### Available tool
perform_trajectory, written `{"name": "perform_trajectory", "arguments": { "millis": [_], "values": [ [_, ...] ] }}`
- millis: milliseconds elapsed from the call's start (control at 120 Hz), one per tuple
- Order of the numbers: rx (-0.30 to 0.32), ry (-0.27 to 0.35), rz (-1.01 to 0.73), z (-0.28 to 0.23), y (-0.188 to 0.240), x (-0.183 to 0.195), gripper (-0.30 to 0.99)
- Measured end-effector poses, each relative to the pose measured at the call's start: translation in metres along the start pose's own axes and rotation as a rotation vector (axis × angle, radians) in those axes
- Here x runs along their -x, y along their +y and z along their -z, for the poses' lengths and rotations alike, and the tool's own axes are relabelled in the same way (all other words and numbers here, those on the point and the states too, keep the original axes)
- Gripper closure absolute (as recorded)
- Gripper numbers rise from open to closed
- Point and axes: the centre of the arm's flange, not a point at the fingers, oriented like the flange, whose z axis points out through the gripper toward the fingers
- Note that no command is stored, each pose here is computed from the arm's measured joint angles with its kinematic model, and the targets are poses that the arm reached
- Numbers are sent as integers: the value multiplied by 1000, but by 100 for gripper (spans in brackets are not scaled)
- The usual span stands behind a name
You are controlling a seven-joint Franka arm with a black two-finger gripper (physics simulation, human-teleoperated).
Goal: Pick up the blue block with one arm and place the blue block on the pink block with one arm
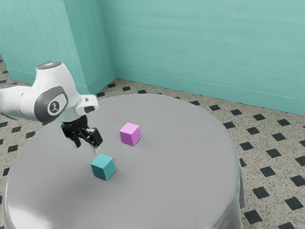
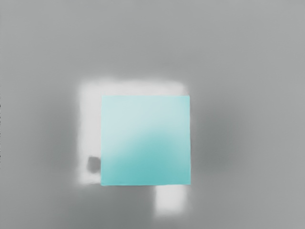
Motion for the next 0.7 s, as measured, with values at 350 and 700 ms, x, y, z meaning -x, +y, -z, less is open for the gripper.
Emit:
{"name": "perform_trajectory", "arguments": {
  "millis": [350, 700],
  "values": [
    [-26, 69, 13, -51, -4, -19, 3],
    [-25, 61, 19, -86, 1, -21, 4]
  ]
}}
